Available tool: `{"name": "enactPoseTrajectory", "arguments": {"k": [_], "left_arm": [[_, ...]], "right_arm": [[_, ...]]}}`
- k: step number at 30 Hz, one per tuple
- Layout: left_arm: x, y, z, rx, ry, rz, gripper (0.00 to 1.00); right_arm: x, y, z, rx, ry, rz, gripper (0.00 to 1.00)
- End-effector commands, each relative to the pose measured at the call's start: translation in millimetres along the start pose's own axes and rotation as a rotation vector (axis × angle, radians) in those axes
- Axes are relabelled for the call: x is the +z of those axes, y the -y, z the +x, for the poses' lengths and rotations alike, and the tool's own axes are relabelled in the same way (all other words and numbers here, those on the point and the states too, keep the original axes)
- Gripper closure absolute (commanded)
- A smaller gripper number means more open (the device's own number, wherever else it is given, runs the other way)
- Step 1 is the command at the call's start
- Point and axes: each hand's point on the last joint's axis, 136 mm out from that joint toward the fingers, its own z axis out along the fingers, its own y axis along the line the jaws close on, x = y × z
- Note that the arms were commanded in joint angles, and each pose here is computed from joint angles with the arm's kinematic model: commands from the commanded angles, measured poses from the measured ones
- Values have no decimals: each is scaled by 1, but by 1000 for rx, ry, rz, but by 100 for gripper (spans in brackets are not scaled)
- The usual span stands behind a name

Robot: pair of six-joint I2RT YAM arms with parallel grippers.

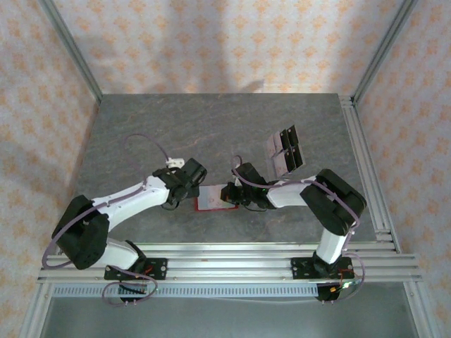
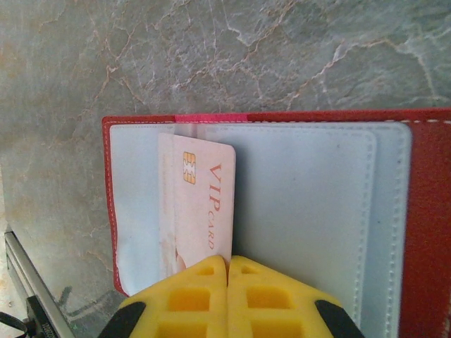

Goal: Put the credit cards into the card holder

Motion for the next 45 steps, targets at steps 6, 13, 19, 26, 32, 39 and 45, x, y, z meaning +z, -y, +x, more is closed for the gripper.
{"name": "enactPoseTrajectory", "arguments": {"k": [6,13,19,26,32,39,45], "left_arm": [[25,-15,25,41,-63,-84,0],[38,-10,38,73,-102,-85,0],[42,-3,38,77,-109,-61,0],[45,0,42,72,-120,-49,0],[47,0,46,63,-122,-45,0],[49,-2,50,62,-124,-44,0],[49,-1,49,59,-120,-39,0]], "right_arm": [[7,5,7,0,-35,37,100],[10,6,9,0,-51,41,100],[16,2,10,-8,-71,41,100],[10,-5,7,-34,-72,53,81],[-14,-17,-5,-88,-45,110,52],[-29,-9,-14,-130,-39,238,51],[-23,-8,-17,-138,-67,267,86]]}}
